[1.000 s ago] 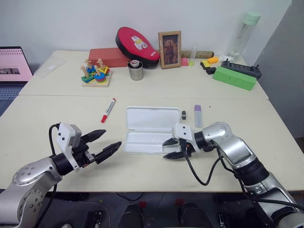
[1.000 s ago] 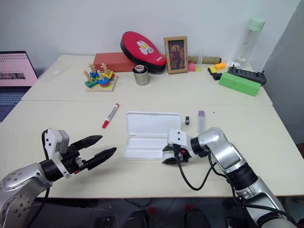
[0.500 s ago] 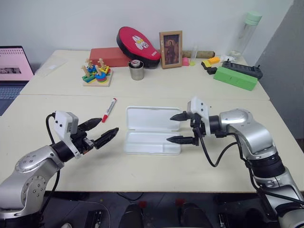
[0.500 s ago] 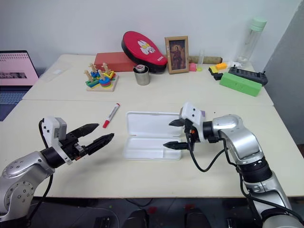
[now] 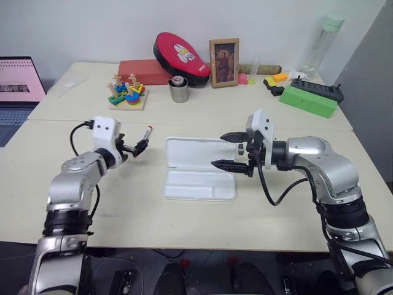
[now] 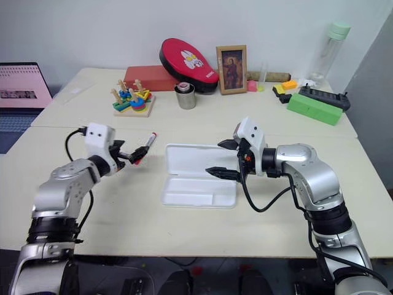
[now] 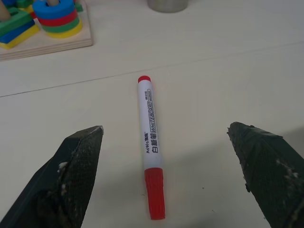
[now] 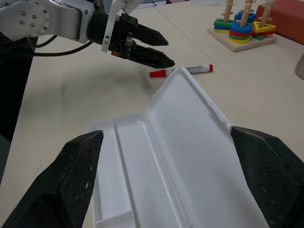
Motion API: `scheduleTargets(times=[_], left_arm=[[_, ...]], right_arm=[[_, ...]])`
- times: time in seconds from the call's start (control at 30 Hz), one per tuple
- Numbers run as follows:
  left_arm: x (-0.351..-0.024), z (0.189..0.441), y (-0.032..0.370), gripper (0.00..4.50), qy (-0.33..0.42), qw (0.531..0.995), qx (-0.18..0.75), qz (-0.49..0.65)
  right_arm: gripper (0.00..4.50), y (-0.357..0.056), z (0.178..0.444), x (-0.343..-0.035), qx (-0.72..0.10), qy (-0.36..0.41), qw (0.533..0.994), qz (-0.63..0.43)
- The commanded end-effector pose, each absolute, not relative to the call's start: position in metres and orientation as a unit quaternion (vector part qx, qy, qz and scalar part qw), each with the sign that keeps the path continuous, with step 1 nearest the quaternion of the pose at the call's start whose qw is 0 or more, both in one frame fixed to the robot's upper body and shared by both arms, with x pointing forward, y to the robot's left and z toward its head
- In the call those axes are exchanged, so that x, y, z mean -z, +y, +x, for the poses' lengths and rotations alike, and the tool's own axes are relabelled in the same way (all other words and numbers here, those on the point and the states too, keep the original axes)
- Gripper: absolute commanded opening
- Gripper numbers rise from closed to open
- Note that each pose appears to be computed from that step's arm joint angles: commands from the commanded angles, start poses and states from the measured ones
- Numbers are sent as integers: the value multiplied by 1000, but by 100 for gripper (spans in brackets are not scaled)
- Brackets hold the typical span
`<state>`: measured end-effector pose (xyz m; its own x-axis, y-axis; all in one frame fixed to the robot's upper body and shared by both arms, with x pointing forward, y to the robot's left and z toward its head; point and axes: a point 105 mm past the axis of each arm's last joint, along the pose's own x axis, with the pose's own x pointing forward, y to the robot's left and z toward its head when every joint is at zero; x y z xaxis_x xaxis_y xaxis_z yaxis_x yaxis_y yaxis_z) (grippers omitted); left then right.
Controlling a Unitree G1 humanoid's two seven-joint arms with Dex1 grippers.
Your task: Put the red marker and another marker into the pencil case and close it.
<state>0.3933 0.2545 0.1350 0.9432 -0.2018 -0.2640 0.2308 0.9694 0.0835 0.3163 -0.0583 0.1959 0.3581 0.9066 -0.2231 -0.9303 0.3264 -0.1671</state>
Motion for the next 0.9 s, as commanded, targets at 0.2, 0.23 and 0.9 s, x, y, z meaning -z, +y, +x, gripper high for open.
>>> scheduleTargets(times=[0.2,0.23,0.9], left_arm=[[-120,415,253,420,170,979,89,65],[-119,415,253,398,172,979,91,66],[-104,407,274,42,192,978,62,60]], right_arm=[[450,-62,315,-217,-547,1,825,-145],[450,-62,314,-217,-546,1,825,-145],[450,-63,311,-225,-554,-14,821,-136]])
